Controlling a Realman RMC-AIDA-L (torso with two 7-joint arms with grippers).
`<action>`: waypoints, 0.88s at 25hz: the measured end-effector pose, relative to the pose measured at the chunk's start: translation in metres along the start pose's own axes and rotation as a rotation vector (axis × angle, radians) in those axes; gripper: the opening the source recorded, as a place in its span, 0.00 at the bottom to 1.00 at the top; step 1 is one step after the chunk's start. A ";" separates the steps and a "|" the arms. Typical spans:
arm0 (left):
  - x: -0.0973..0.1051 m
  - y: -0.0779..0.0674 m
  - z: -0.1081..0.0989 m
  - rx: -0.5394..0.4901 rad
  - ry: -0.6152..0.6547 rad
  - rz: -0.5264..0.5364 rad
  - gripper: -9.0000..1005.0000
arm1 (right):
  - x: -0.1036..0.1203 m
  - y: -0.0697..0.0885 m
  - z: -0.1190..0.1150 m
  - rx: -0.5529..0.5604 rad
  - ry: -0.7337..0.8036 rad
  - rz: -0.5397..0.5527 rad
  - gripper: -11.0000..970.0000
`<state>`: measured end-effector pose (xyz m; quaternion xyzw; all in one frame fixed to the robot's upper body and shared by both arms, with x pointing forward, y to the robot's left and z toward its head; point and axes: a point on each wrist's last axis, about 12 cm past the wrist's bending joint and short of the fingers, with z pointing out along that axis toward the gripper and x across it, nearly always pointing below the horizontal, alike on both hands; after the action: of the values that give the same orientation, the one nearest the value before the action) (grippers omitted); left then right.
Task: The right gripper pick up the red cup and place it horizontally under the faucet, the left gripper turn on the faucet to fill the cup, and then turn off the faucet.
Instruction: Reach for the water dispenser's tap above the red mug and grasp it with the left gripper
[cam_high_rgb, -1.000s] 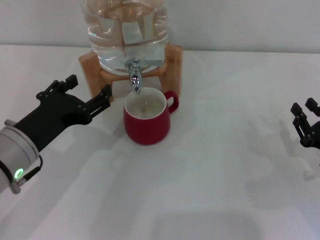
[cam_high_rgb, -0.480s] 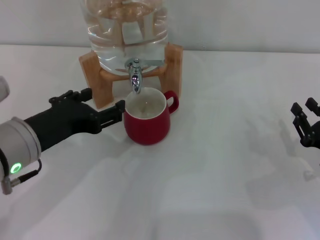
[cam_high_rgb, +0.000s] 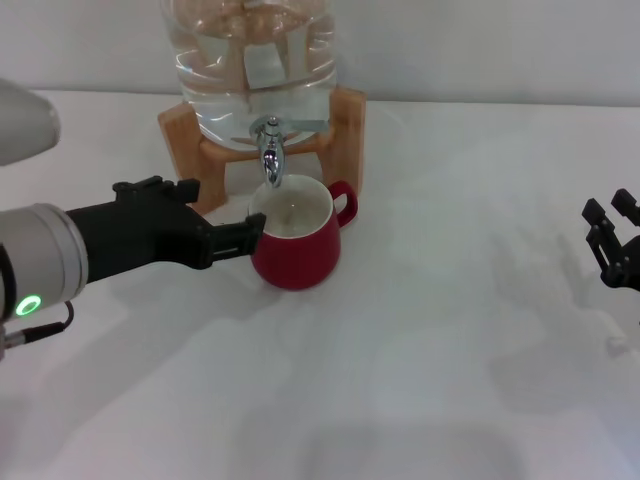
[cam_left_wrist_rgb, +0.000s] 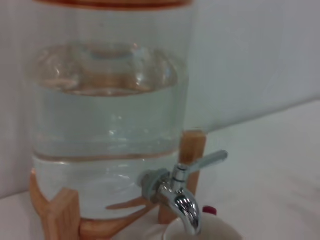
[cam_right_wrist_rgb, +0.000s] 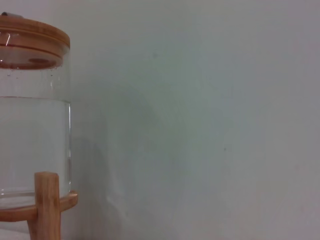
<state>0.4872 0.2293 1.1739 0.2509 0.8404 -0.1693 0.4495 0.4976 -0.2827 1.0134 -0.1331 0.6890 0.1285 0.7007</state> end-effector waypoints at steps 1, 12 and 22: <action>-0.003 0.000 0.000 0.009 0.020 0.007 0.87 | 0.000 0.000 0.000 0.000 -0.001 0.000 0.35; -0.028 0.004 0.003 -0.023 0.082 0.192 0.87 | -0.001 -0.001 0.002 0.003 -0.006 0.001 0.35; -0.036 0.006 0.018 0.006 0.075 0.313 0.87 | -0.002 0.001 0.003 0.000 -0.010 0.008 0.35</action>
<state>0.5196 0.2157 1.1944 0.3861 0.8069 -0.0902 0.4379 0.5002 -0.2810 1.0154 -0.1295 0.6861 0.1319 0.7036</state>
